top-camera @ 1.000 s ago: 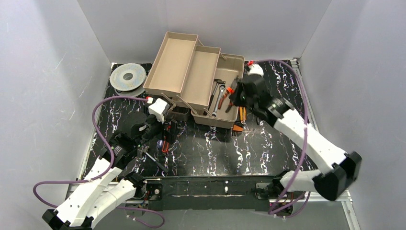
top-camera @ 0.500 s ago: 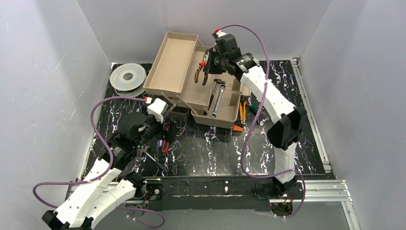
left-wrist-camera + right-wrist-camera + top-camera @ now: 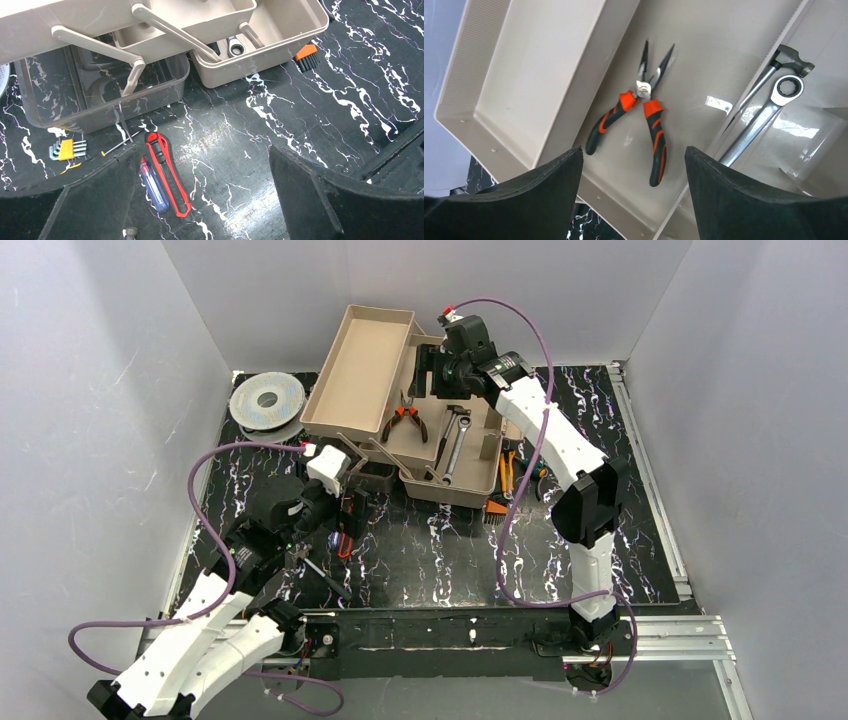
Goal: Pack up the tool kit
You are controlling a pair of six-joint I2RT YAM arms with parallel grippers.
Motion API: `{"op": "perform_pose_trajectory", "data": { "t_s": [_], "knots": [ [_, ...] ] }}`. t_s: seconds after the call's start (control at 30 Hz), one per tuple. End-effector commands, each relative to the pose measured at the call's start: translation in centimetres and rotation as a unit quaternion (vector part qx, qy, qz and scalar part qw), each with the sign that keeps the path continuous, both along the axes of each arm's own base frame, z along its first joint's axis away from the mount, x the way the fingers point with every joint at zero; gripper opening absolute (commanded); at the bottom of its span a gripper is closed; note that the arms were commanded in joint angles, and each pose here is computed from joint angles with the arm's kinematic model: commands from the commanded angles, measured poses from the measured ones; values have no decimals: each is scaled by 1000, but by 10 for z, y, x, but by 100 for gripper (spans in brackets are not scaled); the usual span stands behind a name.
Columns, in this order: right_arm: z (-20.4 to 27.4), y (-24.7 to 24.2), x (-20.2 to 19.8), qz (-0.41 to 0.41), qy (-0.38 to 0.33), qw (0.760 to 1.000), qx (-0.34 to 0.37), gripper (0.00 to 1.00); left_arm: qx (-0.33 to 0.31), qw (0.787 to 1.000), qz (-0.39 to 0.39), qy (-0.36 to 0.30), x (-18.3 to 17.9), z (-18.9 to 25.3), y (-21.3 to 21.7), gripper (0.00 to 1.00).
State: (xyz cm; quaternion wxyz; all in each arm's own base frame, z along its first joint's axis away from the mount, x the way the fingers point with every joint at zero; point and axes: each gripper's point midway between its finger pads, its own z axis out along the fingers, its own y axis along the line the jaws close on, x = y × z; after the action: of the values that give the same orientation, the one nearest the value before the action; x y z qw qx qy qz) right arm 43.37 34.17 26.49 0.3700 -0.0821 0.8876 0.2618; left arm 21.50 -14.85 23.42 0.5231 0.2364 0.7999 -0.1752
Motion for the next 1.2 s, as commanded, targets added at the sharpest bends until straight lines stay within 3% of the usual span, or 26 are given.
{"op": "perform_pose_trajectory", "data": {
  "t_s": [0.0,0.2,0.4,0.73,1.17],
  "knots": [
    [66,-4,-4,10,-71,996,48,82,5,1000,4,-4,1,5,2,99],
    [81,-28,-29,9,-90,995,40,79,5,998,64,25,9,-6,14,99],
    [64,-71,-65,-14,-104,994,10,79,-5,971,219,95,16,-30,45,100],
    [-11,-132,-137,-52,-65,996,-14,78,2,934,278,223,7,-101,37,99],
    [-34,-141,-172,-42,-40,998,13,77,29,886,350,303,4,-196,39,81]
  ]
}}
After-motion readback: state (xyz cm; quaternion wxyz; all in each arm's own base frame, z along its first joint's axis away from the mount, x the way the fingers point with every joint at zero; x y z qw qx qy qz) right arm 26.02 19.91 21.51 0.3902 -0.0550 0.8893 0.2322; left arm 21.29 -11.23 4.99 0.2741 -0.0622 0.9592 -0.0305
